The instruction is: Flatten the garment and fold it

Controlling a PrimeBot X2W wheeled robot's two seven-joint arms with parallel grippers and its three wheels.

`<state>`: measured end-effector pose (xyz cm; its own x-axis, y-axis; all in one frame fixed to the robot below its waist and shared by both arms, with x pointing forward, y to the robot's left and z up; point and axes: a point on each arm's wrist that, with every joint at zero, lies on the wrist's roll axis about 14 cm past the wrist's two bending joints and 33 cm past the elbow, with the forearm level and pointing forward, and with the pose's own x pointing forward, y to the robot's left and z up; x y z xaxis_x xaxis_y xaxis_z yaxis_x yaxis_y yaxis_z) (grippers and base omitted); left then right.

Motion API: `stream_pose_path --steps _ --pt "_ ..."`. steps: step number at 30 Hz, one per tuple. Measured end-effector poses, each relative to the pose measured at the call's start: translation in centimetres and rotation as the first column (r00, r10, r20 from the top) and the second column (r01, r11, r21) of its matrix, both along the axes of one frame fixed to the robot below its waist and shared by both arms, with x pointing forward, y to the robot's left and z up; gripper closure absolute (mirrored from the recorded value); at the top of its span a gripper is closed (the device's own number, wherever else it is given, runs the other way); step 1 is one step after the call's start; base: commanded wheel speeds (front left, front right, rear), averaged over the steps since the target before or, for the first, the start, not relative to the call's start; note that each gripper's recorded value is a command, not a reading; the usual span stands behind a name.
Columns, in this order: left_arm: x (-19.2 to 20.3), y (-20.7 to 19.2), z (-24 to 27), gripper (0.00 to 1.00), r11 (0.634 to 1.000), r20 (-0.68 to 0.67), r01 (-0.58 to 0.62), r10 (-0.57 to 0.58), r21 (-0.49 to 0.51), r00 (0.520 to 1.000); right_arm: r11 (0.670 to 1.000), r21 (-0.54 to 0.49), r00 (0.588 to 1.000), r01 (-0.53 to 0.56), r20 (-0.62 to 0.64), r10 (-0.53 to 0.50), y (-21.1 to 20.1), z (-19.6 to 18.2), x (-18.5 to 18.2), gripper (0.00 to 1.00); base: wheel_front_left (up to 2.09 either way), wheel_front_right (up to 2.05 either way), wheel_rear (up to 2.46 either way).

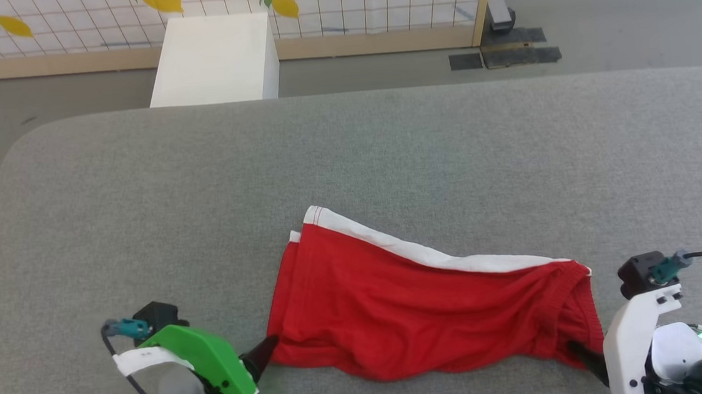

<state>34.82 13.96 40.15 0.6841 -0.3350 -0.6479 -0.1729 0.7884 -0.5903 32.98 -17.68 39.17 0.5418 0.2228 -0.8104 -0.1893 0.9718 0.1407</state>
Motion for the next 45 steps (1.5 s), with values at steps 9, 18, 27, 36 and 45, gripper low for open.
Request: stream_pose_path --steps 9,18,27,36,45 --pt "2.0 3.2 6.5 0.0 0.994 0.264 -0.074 0.05 0.083 0.963 0.998 0.047 0.996 0.038 0.084 -0.041 -0.7 2.9 -0.5 0.0 0.0 0.0 0.0" --pt "4.2 5.8 14.0 0.0 0.942 0.752 -0.245 -0.012 0.23 0.659 0.992 0.095 0.979 0.087 0.177 -0.103 -1.4 5.4 0.9 0.0 0.0 0.0 0.0" --pt "4.5 6.1 15.3 0.0 0.881 0.851 -0.354 -0.097 0.315 0.516 0.997 0.053 0.993 0.055 0.102 -0.06 -1.0 3.1 3.1 0.0 0.0 0.0 0.0" --pt "4.7 6.7 14.6 0.0 0.863 0.856 -0.405 -0.06 0.303 0.514 0.998 0.041 0.997 -0.057 -0.05 0.059 2.0 -1.3 3.2 0.0 0.0 0.0 0.0" --pt "4.6 7.3 13.4 0.0 0.852 0.84 -0.421 -0.041 0.313 0.541 0.989 0.058 0.987 -0.134 -0.081 0.138 3.9 -2.2 3.9 1.0 0.0 0.0 0.0"
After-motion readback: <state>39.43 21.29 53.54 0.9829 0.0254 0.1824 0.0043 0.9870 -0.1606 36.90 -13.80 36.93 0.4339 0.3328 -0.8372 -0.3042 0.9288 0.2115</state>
